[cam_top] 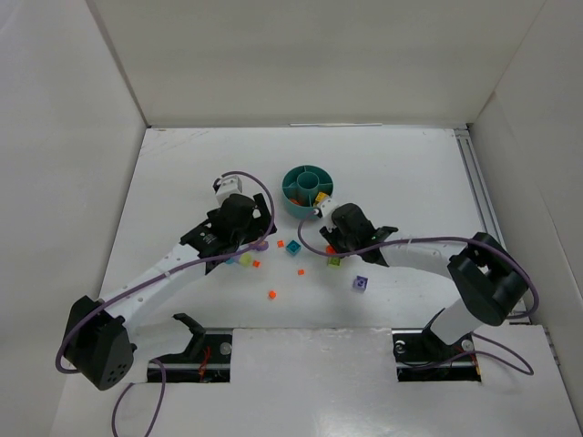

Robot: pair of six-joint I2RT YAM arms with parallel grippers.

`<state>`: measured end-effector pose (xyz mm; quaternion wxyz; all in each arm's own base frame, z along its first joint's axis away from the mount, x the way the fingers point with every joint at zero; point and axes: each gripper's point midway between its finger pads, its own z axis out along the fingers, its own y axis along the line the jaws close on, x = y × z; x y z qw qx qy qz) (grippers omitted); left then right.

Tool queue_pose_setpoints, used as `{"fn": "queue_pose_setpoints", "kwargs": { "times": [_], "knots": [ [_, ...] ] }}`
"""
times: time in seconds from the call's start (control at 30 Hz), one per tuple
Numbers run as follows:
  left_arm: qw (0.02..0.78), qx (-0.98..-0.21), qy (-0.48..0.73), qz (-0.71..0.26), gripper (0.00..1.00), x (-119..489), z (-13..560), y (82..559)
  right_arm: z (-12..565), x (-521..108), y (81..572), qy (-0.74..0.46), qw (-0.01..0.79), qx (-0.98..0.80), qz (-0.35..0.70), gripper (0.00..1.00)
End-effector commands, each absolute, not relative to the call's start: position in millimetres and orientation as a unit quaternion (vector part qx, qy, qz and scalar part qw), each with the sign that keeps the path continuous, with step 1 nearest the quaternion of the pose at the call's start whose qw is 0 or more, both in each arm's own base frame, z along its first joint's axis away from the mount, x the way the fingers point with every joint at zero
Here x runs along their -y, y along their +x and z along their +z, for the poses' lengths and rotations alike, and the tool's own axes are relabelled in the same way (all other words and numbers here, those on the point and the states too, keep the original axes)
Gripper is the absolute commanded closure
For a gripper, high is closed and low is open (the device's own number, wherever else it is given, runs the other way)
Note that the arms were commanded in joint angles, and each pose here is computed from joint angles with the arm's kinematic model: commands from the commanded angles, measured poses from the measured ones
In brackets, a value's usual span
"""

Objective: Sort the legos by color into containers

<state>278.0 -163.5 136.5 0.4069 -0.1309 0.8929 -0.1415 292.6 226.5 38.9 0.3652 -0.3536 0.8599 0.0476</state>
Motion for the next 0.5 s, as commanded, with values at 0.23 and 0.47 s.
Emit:
{"fn": "queue_pose_setpoints", "kwargs": {
  "times": [0.23,0.47],
  "knots": [
    [0.425,-0.881,-0.135,-0.158,0.00,165.2,147.8,281.7,57.4,-241.0,304.0,-0.335,0.397,-0.852,0.067,0.77],
    [0.425,-0.881,-0.135,-0.158,0.00,165.2,147.8,281.7,53.4,-238.7,301.4,-0.336,0.392,-0.854,0.065,0.71]
  ]
}}
